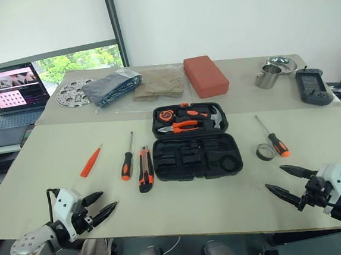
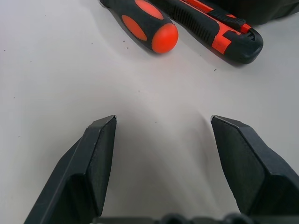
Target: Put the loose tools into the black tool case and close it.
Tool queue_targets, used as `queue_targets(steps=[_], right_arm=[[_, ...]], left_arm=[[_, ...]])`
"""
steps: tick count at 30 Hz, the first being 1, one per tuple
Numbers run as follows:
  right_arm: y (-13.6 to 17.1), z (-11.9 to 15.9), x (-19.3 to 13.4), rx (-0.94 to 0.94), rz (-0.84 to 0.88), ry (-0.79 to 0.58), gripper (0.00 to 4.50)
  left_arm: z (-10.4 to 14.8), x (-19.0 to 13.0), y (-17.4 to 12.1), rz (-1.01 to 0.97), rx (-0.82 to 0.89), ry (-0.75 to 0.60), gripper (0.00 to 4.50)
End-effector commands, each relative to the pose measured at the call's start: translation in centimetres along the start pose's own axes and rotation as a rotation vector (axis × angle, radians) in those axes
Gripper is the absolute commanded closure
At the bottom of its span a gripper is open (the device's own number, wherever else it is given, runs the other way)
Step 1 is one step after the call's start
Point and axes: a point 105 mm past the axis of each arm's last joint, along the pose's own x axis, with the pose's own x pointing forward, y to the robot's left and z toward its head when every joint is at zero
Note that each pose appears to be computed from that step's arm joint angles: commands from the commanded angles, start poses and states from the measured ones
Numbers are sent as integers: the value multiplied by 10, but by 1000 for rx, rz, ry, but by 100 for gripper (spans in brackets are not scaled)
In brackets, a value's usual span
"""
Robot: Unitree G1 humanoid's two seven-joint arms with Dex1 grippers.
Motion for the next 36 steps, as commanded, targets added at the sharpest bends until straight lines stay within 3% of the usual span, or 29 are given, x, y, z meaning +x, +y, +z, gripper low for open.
queue_targets(steps=[1, 13, 18, 28, 36], right_arm=[[0, 11, 2, -30, 3, -43, 0], [2, 17, 4, -39, 27, -69, 0], [2, 59, 13, -99, 90, -144, 0], [22, 127, 35, -155, 298, -141, 0], [32, 151, 44, -212, 419, -154, 0]], left_arm=[[7, 2, 1, -7, 16, -35, 105], [29, 6, 4, -8, 33, -112, 105], [64, 7, 9, 18, 31, -198, 105], [102, 43, 13, 196, 29, -132, 105], [88, 68, -9, 360, -8, 57, 105]])
